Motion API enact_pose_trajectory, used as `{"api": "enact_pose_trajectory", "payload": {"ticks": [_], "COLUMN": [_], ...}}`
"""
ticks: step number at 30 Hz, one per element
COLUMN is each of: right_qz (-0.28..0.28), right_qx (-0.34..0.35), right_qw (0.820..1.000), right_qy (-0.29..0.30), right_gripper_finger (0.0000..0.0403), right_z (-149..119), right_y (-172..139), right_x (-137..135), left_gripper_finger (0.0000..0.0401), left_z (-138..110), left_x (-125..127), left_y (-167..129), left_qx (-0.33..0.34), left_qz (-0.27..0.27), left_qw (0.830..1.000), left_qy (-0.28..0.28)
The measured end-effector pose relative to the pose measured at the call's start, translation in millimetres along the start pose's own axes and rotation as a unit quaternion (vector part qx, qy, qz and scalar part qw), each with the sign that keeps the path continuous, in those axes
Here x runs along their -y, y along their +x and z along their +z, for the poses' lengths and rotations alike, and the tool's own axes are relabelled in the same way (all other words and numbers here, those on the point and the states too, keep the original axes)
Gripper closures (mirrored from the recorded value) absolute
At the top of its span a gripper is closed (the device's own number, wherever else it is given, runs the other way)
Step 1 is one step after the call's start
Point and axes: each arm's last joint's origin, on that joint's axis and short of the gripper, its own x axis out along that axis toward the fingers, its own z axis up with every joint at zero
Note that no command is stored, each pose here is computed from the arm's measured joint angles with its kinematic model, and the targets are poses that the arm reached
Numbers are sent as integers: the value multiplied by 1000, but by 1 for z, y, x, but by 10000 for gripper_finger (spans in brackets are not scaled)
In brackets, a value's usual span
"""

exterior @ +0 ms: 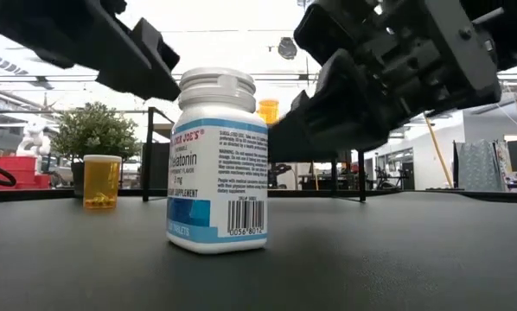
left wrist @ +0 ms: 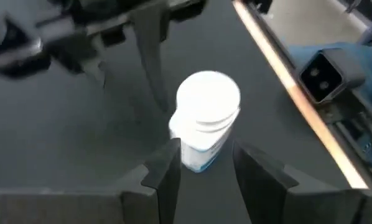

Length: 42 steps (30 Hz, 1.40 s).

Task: Pick and place medicine bottles onto shelf by color
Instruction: Put the white pill bottle on the shelf aligned with the other white pill bottle

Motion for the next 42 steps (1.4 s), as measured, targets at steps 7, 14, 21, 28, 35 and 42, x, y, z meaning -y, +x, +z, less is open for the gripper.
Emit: {"api": "enact_pose_trajectory", "payload": {"ticks": [7, 14, 21, 28, 35, 42], "right_qz": [12, 11, 19, 12, 12, 14], "right_qx": [-74, -129, -104, -69, -66, -53], "right_qw": [997, 991, 994, 997, 997, 998], "right_qy": [-4, -16, -25, -23, -23, -23], "right_gripper_finger": [305, 305, 305, 305, 305, 305], "right_z": [6, 24, 39, 35, 27, 29], "right_y": [-15, -46, -72, -82, -83, -83], "right_x": [0, -5, -8, -5, -3, -4], "left_gripper_finger": [193, 70, 46, 86, 140, 190], "left_z": [-4, 5, -3, -14, -11, -9], "left_x": [-5, -18, -25, -28, -26, -28], "left_y": [6, 10, 25, 41, 42, 42], "left_qx": [-10, 22, 13, 11, 36, 44], "left_qz": [15, -7, -45, -44, -71, -69], "left_qw": [999, 996, 993, 988, 985, 986], "left_qy": [49, 82, 110, 146, 152, 147]}}
